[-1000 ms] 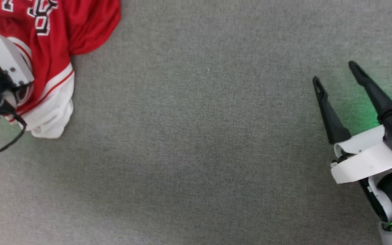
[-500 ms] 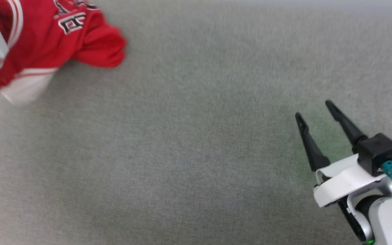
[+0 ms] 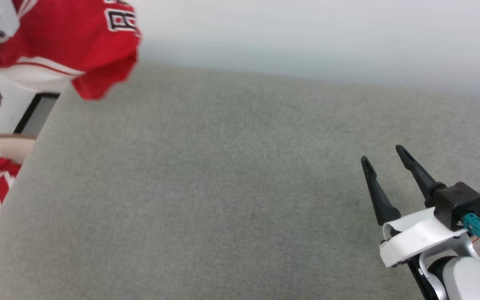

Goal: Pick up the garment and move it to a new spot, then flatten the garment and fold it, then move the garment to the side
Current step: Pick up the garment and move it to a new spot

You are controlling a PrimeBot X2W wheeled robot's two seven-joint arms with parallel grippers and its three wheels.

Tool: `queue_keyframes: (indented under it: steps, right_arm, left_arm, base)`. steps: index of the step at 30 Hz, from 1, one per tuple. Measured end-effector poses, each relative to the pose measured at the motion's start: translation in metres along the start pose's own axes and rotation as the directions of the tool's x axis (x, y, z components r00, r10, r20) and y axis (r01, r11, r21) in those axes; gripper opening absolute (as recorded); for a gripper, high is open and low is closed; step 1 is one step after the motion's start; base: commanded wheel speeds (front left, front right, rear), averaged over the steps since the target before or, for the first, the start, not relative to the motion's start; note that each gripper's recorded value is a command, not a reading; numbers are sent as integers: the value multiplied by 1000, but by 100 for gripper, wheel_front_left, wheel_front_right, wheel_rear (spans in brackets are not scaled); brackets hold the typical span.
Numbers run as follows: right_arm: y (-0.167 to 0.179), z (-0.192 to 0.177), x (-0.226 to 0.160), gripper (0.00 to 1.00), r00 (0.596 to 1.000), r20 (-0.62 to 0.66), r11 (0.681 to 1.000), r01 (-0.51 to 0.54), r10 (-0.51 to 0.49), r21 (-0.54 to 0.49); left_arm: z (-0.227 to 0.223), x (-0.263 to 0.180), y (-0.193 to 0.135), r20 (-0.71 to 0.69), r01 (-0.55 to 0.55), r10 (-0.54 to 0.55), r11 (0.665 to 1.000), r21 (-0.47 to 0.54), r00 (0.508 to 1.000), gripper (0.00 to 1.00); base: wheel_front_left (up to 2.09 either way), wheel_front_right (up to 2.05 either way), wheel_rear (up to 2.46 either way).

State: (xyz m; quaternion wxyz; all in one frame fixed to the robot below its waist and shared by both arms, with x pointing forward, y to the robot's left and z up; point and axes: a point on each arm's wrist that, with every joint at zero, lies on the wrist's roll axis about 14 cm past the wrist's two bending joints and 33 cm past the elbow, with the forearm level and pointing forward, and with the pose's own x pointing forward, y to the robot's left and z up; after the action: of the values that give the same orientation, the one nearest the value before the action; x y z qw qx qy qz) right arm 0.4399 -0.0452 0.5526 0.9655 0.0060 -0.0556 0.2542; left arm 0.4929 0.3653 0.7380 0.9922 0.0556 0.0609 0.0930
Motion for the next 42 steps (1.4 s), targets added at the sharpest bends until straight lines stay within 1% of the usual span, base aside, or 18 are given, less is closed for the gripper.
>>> queue_keyframes:
  steps: [3,7,9,11,14,16,18,22,25,28,32,35,37,40,41,42]
  right_arm:
    - [-11,6,-11,100,999,11,999,44,-44,-11]
    - [-33,15,-25,100,992,32,993,119,-118,-27]
    - [-46,19,-33,100,987,39,986,159,-158,-39]
    - [-57,21,-42,100,980,42,979,199,-197,-50]
    - [-79,24,-57,100,962,50,961,270,-267,-63]
    - [-94,26,-69,100,947,52,945,320,-317,-73]
    - [-107,26,-80,100,932,54,928,363,-360,-78]
    - [-132,25,-103,100,893,51,889,450,-447,-87]
    - [-147,21,-119,100,863,44,859,504,-503,-92]
    - [-156,12,-130,100,839,27,835,543,-543,-91]
    - [-165,-5,-139,100,817,-13,814,574,-577,-86]
    - [-166,-18,-142,100,806,-39,806,586,-590,-77]
    - [-168,-25,-142,100,801,-54,802,592,-596,-74]
    - [-168,-34,-140,100,798,-72,801,595,-599,-69]
    - [-168,-34,-140,100,798,-72,801,595,-599,-69]
    - [-168,-39,-138,100,798,-80,802,593,-597,-68]
  left_arm:
    - [14,-10,-20,24,57,-57,998,2,998,0]
    - [24,-20,-64,42,166,-167,986,15,985,0]
    - [27,-26,-88,46,218,-219,975,30,975,0]
    - [30,-33,-114,54,283,-284,959,25,957,0]
    - [34,-46,-151,62,368,-370,929,43,927,0]
    - [36,-57,-178,71,430,-433,901,61,898,0]
    - [40,-70,-210,84,512,-516,856,69,852,0]
    - [33,-91,-262,67,640,-646,763,95,760,0]
    - [19,-102,-294,25,705,-711,700,115,703,0]
    - [0,-106,-318,-20,750,-754,650,121,656,0]
    - [-43,-103,-343,-128,798,-788,594,96,602,0]
    - [-79,-95,-353,-212,817,-792,571,74,573,0]
    - [-105,-89,-358,-268,826,-789,562,52,554,0]
    - [-140,-79,-361,-338,825,-774,565,13,535,0]
    - [-140,-79,-361,-338,825,-774,565,13,535,0]
    - [-163,-73,-361,-386,820,-759,572,-10,524,0]
  base:
    - [0,0,0]
    - [0,0,0]
    - [0,0,0]
    - [0,0,0]
    - [0,0,0]
    - [0,0,0]
    - [0,0,0]
    - [0,0,0]
    - [0,0,0]
    - [0,0,0]
    - [0,0,0]
    - [0,0,0]
    - [0,0,0]
    - [0,0,0]
    - [0,0,0]
    - [0,0,0]
